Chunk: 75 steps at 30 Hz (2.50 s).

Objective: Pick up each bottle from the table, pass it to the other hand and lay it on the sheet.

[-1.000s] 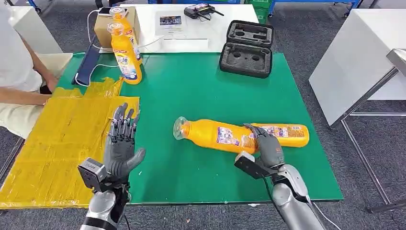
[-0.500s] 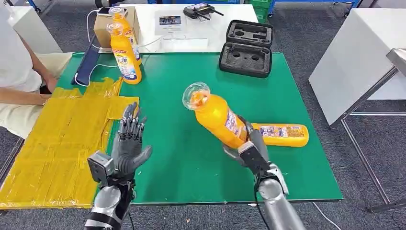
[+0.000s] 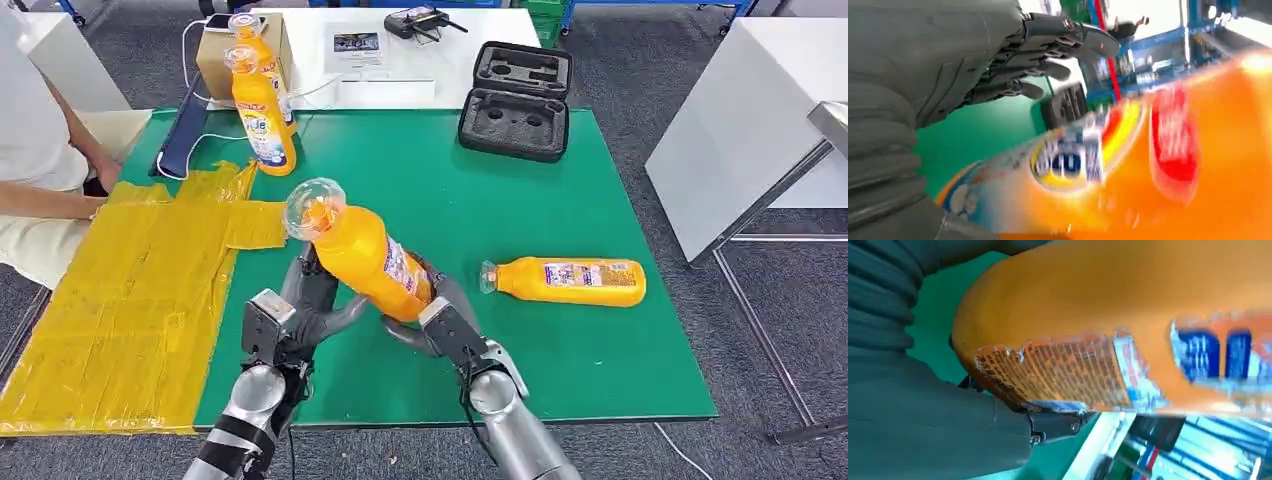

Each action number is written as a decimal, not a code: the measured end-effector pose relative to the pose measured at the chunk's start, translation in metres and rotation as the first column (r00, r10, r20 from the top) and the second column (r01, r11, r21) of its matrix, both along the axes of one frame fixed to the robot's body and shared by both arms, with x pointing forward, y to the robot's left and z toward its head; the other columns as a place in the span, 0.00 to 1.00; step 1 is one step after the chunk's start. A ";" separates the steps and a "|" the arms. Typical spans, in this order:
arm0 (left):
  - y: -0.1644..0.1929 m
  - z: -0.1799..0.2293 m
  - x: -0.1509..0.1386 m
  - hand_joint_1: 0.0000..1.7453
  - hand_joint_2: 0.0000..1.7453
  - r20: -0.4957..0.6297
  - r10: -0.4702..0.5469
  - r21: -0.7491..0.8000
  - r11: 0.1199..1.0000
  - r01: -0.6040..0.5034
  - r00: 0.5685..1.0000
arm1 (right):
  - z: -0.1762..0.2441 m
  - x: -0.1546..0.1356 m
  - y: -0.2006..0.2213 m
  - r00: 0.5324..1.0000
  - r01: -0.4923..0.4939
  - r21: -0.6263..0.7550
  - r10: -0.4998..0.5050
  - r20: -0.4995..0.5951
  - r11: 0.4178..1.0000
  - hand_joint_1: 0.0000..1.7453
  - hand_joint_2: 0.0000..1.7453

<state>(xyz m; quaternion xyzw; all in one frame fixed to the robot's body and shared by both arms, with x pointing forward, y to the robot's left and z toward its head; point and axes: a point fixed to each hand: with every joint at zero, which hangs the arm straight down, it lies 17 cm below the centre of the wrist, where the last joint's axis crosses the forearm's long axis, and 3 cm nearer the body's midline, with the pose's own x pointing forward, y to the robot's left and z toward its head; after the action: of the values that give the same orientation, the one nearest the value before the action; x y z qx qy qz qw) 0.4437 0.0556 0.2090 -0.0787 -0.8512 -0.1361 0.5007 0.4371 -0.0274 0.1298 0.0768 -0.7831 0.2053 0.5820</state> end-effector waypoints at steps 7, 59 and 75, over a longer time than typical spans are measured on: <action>-0.011 0.017 -0.015 0.00 1.00 0.168 0.121 0.120 0.983 -0.142 0.978 | -0.003 -0.016 0.040 0.997 -0.079 -0.001 0.079 -0.016 0.997 1.00 1.00; 0.117 0.026 0.044 1.00 1.00 0.654 0.404 0.527 0.365 -0.768 0.640 | 0.138 -0.048 -0.028 0.900 0.042 0.115 -0.088 0.428 0.993 0.00 0.00; 0.236 -0.012 0.110 1.00 1.00 0.649 0.510 0.677 -0.046 -0.735 0.565 | 0.212 -0.073 -0.095 0.777 0.144 0.378 -0.341 0.529 0.915 0.00 1.00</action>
<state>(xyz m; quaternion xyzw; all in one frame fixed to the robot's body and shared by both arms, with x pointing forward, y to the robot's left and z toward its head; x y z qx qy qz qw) 0.5533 0.2913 0.1965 0.6288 -0.5912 -0.3512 0.3630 0.3639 -0.1219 0.3414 -0.0005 -0.9492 0.0128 0.3143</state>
